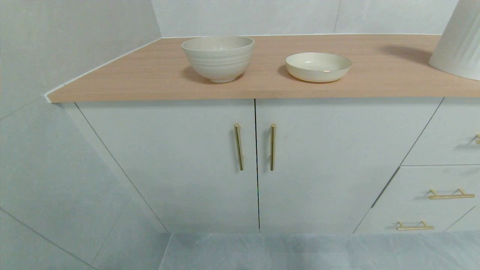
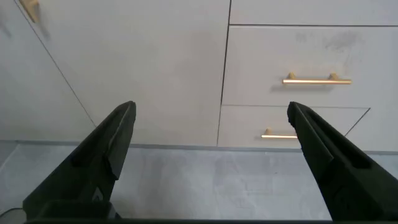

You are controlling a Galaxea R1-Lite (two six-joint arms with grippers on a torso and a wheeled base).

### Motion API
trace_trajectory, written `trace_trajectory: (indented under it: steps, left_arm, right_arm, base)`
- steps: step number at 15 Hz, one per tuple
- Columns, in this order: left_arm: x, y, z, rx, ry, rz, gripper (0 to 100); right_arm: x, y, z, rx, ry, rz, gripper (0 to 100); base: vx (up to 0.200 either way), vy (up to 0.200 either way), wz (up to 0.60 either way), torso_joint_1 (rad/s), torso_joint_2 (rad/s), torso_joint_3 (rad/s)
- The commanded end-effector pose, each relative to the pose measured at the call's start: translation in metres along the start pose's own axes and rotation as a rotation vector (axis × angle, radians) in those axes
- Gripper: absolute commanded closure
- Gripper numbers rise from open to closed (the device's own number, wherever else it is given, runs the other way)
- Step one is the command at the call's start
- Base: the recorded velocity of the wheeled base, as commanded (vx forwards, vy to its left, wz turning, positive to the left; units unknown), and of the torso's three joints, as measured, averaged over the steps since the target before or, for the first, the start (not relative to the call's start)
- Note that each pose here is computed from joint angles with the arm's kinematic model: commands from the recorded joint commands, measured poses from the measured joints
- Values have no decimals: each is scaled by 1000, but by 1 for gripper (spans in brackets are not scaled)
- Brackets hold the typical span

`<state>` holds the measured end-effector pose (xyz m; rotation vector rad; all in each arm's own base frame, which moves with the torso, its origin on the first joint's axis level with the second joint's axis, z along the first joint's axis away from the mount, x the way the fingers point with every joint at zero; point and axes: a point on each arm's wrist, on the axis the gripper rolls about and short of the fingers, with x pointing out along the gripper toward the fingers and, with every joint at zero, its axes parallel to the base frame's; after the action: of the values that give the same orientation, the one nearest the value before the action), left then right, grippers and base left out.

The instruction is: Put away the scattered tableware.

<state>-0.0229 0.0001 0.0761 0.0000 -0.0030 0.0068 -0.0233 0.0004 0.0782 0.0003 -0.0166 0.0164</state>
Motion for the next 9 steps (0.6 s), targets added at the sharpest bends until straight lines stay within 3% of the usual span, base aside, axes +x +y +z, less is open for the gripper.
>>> trace_trajectory:
  steps: [1,2,5,6,9]
  left_arm:
    - [0,0,0,0,0,1,0]
    - [0,0,0,0,0,1,0]
    - [0,0,0,0,0,1,0]
    - [0,0,0,0,0,1,0]
    - [0,0,0,0,0,1,0]
  right_arm:
    - [-13,1,41,83,-168,48,0]
    - [-13,3,46,79,-132,132,0]
    - [14,8,45,74,190,395,0]
    - [30,10,47,112,319,540,0]
    - [91,28,81,140,520,803,0]
  base:
    - [0,0,0,0,0,0]
    - [0,0,0,0,0,0]
    - [0,0,0,0,0,0]
    - [0,0,0,0,0,0]
    - [0,0,0,0,0,0]
